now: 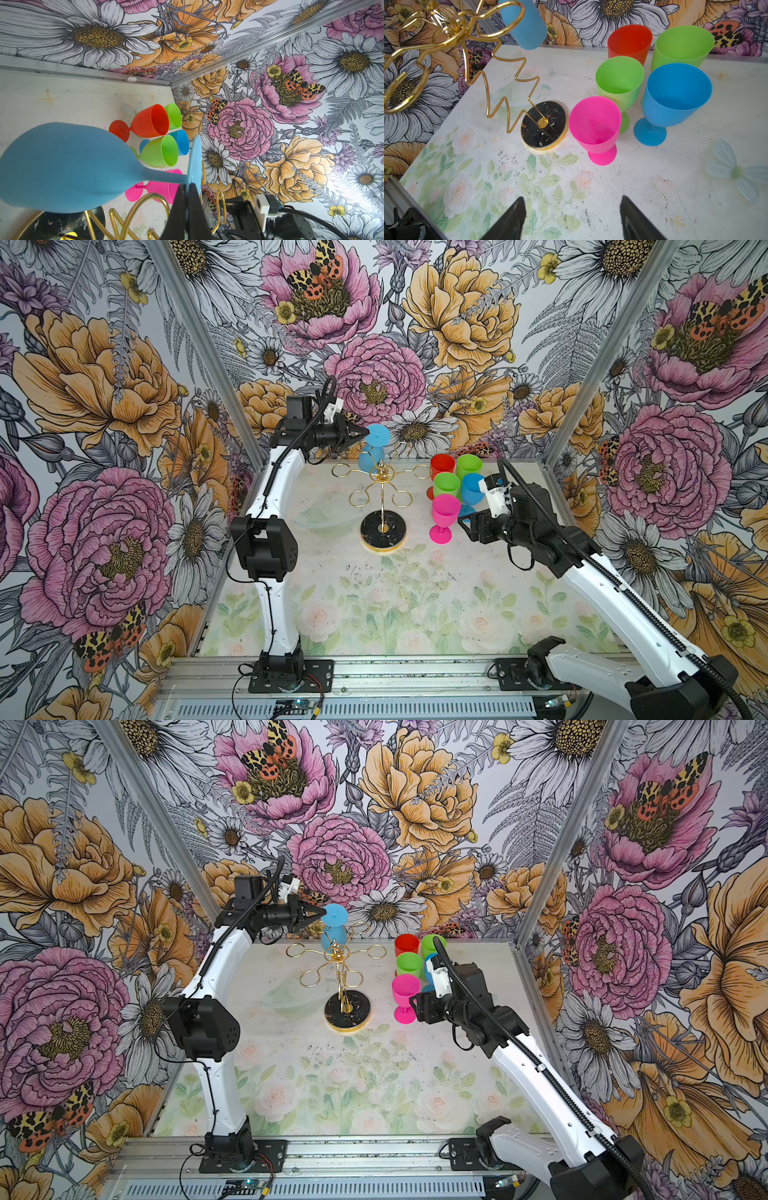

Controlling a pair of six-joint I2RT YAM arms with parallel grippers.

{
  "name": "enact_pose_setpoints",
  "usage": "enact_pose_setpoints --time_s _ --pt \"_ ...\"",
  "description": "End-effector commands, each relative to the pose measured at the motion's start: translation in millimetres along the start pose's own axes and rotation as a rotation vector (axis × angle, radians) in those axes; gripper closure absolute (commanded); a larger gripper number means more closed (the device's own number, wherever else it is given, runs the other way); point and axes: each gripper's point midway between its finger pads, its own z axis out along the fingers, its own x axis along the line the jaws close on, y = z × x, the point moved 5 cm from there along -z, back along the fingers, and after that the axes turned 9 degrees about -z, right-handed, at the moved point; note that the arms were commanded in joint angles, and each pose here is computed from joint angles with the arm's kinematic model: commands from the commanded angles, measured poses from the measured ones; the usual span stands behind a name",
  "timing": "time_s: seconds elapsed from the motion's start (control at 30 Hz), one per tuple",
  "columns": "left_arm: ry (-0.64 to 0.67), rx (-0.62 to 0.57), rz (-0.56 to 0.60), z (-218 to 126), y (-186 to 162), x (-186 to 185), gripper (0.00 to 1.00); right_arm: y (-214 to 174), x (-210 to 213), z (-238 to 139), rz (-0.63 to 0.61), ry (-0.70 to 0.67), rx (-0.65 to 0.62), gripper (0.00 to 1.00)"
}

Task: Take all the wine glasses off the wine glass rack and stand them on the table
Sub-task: 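Slide the light-blue glass off the rack hook with the left gripper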

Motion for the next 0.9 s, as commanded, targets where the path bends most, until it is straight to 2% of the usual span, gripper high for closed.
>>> enact_pose_setpoints --time_s 0.0,0.23,0.47,0.63,0.7,0.87 --pt "0.032 -0.104 0.065 -15.7 18.2 -10.8 1.00 6.5 1.4 -0.2 0.002 0.008 -0.027 0.28" --pt "0.118 -0.242 0.095 -44.9 33.0 -11.1 1.00 4.8 1.7 2.2 0.005 0.011 -0.021 0.28" --pt "0.229 -0.355 0.109 -75.3 31.3 -4.7 1.00 5.1 3.4 5.4 0.007 0.020 -0.020 0.28" --pt "0.309 -0.429 0.111 -101.0 20.9 -2.0 1.00 5.0 4.0 6.4 0.006 0.021 -0.021 0.28" --pt "0.330 -0.458 0.129 -114.6 10.7 -9.5 1.00 5.6 4.1 6.3 0.006 0.021 -0.023 0.28" --pt "0.412 -0.489 0.137 -135.0 -14.6 -1.6 1.00 6.4 4.3 7.8 0.007 0.021 -0.025 0.28"
